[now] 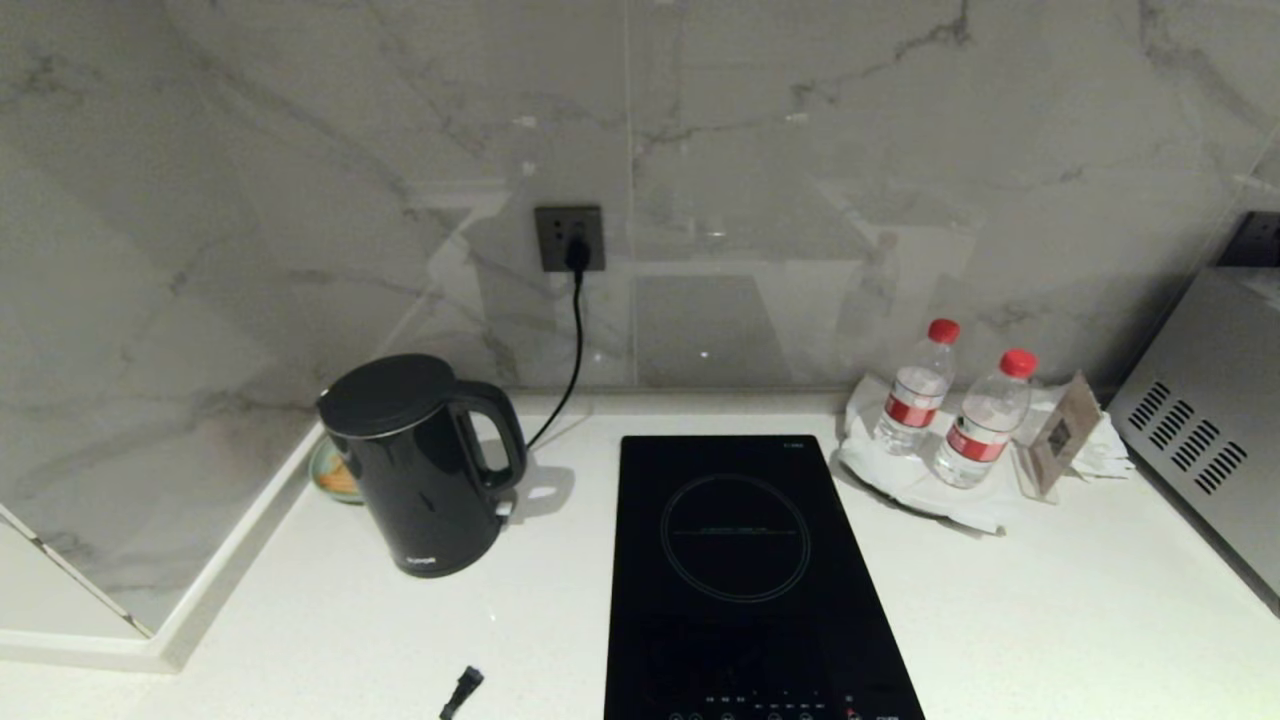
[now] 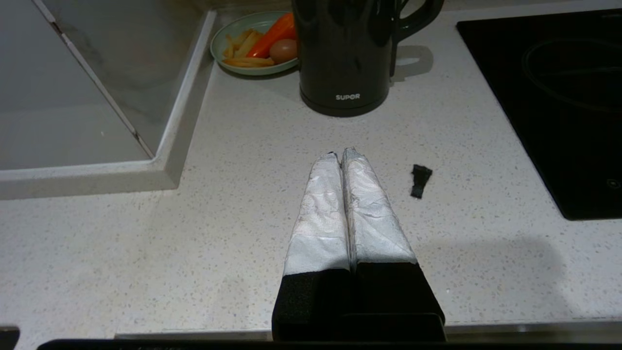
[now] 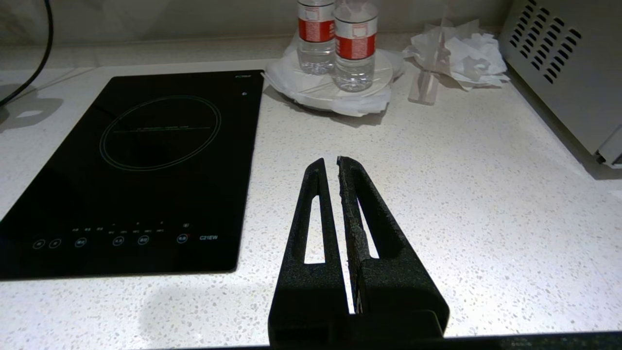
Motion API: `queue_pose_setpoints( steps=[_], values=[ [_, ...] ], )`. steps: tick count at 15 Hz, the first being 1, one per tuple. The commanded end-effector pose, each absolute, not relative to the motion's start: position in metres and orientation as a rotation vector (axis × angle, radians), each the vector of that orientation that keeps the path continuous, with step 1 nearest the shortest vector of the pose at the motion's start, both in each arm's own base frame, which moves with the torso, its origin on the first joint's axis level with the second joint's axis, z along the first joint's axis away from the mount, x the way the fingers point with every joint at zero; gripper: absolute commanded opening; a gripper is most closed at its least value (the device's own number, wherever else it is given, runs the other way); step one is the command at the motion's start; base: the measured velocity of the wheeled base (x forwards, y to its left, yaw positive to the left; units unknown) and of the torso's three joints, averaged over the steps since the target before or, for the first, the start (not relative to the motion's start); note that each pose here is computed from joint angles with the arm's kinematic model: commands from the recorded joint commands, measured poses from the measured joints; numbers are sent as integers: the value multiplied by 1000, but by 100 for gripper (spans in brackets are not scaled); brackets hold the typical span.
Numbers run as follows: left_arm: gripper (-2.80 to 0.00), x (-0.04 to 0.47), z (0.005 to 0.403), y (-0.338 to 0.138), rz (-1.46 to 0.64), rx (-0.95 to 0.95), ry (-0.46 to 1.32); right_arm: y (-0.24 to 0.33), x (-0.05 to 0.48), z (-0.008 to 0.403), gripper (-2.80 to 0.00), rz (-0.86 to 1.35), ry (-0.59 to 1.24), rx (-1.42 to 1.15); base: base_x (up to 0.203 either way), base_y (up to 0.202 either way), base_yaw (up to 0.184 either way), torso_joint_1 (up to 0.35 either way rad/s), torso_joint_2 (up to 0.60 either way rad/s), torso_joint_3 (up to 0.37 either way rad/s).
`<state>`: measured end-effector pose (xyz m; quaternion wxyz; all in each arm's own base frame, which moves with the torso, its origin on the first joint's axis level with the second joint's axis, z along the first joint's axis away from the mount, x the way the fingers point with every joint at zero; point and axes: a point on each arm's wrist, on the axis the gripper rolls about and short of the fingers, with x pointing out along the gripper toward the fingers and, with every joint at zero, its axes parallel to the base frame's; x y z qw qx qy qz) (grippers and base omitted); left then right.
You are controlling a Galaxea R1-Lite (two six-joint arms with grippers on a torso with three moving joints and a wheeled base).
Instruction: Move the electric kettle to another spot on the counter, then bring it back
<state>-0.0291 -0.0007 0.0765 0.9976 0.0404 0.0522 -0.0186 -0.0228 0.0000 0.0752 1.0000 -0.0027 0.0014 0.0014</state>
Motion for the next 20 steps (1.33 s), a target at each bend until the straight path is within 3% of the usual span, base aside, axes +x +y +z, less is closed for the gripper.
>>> queue_pose_setpoints(
  steps=[1, 8, 15, 20],
  values=[
    [-280, -29, 76, -1, -40, 81, 109, 0, -23, 75, -280, 3, 4, -6, 0, 0, 0, 0, 0, 0],
    [-280, -32, 86, -1, -29, 87, 73, 0, -23, 75, -280, 3, 5, -6, 0, 0, 0, 0, 0, 0],
    [-280, -7, 181, -5, -231, 54, 130, 0, -23, 75, -280, 3, 5, -6, 0, 0, 0, 0, 0, 0],
    [-280, 46, 218, -8, -360, 17, 262, 0, -23, 75, -280, 3, 4, -6, 0, 0, 0, 0, 0, 0]
  ],
)
